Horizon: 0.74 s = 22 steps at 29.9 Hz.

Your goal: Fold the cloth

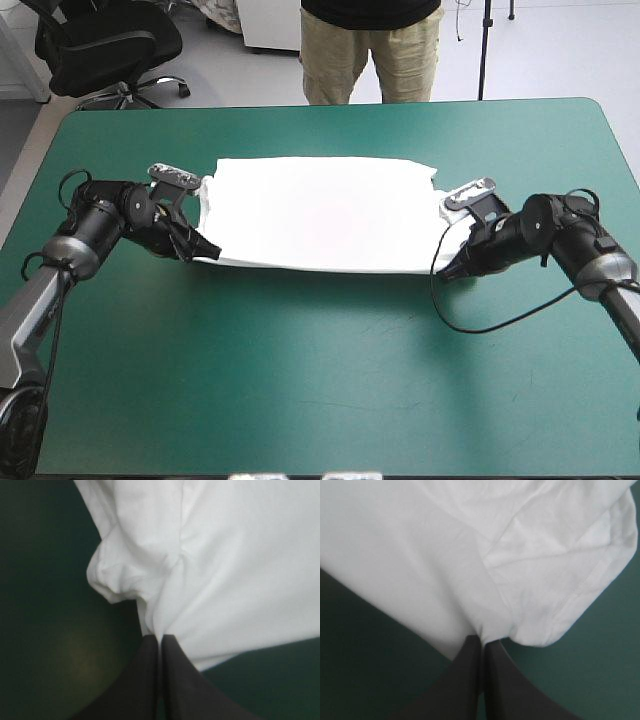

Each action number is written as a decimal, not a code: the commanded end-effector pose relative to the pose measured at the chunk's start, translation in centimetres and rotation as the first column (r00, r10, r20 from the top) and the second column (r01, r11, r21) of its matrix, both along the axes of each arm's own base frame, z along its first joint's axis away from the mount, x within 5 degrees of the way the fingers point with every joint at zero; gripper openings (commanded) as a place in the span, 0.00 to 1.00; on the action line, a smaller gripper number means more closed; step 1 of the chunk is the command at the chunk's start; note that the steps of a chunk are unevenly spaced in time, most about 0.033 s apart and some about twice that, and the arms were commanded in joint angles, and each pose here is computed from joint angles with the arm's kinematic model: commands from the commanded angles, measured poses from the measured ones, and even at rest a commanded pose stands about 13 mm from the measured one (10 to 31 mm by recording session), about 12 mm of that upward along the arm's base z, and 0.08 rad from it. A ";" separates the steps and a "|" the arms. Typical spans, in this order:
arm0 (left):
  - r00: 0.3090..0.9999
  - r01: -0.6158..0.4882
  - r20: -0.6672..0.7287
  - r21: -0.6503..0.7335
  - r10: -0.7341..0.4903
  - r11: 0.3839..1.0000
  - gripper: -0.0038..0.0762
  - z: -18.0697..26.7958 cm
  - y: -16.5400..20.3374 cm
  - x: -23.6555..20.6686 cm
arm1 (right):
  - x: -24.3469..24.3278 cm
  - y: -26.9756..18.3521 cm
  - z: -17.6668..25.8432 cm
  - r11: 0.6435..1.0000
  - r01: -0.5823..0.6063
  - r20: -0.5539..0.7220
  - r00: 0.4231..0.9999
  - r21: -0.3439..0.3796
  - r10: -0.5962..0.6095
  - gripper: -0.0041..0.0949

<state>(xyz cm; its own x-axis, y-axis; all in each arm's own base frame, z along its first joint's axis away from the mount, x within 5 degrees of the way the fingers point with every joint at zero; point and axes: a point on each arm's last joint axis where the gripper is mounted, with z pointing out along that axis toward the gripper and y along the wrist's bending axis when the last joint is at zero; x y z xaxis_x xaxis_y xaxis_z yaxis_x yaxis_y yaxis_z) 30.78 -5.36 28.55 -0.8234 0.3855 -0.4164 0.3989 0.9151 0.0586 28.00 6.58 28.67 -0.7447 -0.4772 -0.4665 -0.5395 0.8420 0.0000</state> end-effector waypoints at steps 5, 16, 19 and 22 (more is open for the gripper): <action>0.997 -0.032 -0.069 0.011 0.033 0.999 0.03 -0.7 0.6 -3.4 | -3.6 -0.3 -0.3 0.999 0.007 -0.055 0.998 0.038 -0.005 0.02; 0.988 -0.025 -0.155 -0.033 0.019 0.999 0.03 -3.3 0.2 -4.8 | -4.5 -0.2 -2.4 0.997 0.038 -0.121 0.992 0.066 -0.029 0.03; 0.988 -0.014 -0.154 -0.030 0.009 0.999 0.03 -3.3 0.2 -4.8 | -4.8 -0.2 -2.2 0.997 0.037 -0.121 0.992 0.068 -0.029 0.13; 0.989 0.004 -0.149 -0.026 -0.008 1.000 0.09 -3.1 0.3 -4.9 | -5.4 -0.3 -1.3 0.996 0.049 -0.116 0.992 0.078 -0.040 0.35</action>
